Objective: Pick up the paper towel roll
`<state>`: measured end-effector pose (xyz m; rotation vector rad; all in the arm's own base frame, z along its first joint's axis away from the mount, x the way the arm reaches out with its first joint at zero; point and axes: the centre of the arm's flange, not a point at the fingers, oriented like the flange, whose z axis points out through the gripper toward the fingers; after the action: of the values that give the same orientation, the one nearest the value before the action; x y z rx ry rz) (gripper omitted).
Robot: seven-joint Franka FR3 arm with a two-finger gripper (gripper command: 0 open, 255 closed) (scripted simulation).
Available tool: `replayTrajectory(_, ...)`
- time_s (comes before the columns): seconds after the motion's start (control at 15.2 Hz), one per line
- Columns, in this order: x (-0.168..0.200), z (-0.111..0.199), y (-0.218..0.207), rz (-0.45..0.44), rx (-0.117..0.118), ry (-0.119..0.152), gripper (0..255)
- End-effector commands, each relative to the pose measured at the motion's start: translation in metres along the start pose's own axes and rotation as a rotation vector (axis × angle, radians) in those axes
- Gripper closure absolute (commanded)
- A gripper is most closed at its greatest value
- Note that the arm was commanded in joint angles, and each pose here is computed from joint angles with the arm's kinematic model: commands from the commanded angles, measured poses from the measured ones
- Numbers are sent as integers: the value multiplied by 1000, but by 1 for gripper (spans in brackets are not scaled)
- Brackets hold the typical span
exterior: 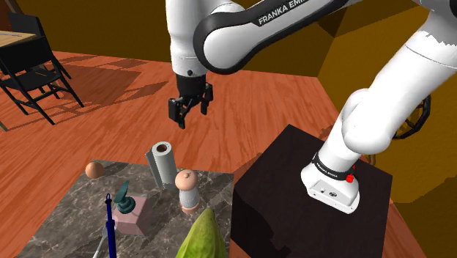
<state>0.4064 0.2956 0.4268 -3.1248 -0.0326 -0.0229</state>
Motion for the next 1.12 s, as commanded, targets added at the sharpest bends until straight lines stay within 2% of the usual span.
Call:
replayTrajectory(0.0,3,12,-22,-12,4,-2,0)
replayTrajectory(0.46,18,57,-100,-55,14,-9,0)
replayTrajectory(1.06,17,97,-99,-55,14,-9,0)
